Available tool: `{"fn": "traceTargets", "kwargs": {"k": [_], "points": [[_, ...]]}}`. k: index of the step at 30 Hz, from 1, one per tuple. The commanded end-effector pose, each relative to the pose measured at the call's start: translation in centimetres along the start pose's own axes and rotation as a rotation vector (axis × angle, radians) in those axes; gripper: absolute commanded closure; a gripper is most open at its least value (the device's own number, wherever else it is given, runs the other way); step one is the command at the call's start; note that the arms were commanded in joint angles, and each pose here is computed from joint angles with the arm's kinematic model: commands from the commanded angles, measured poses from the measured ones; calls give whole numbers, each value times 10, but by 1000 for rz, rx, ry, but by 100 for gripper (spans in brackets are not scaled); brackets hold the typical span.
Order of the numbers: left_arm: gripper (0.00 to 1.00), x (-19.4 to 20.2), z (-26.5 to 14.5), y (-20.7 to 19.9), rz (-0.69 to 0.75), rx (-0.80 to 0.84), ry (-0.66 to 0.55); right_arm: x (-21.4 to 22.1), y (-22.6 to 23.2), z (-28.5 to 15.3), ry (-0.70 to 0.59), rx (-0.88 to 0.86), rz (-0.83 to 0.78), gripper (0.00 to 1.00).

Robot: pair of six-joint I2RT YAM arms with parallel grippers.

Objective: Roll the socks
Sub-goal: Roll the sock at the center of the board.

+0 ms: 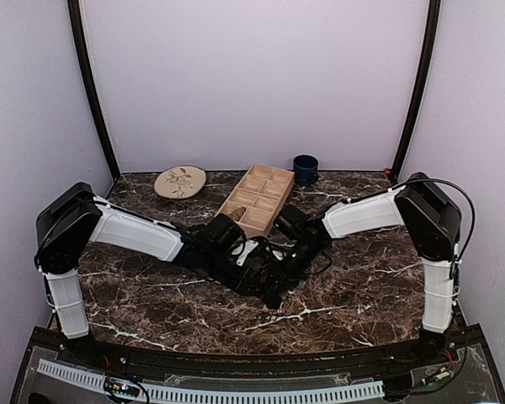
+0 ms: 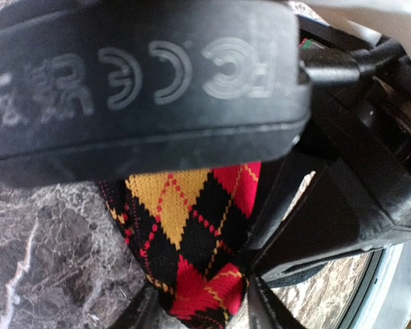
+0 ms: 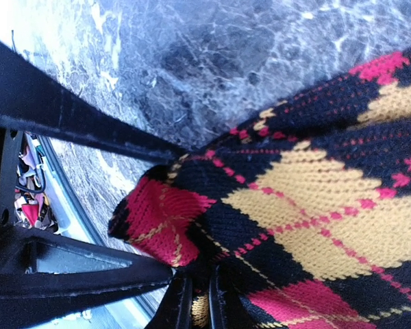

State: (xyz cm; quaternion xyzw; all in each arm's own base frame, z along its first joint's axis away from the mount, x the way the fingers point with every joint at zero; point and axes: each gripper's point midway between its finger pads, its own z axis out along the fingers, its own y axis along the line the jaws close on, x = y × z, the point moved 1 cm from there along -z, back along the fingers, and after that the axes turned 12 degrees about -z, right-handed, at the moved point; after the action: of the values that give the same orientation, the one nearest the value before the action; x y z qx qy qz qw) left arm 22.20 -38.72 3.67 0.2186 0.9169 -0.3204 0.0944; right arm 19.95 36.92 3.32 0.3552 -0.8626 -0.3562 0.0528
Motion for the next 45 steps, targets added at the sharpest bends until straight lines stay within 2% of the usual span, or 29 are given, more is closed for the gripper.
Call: {"fn": "traceTargets", "kwargs": {"k": [1,9,19,23,34,45], "points": [[57,34,16,16,-48,-36,113,3,-6,4,20,-9,9,91],[67,35,22,17,-84,-21,111,3,-8,2,24,-24,17,91],[87,41,28,22,-157,-18,117,4,-14,-2,24,-14,43,85],[98,46,29,26,-191,-33,124,5,-17,-1,27,-4,52,82],[100,55,34,32,-237,-54,169,13,-33,-2,20,36,97,74],[100,62,36,36,-249,-66,199,9,-34,-23,-71,70,93,71]]}}
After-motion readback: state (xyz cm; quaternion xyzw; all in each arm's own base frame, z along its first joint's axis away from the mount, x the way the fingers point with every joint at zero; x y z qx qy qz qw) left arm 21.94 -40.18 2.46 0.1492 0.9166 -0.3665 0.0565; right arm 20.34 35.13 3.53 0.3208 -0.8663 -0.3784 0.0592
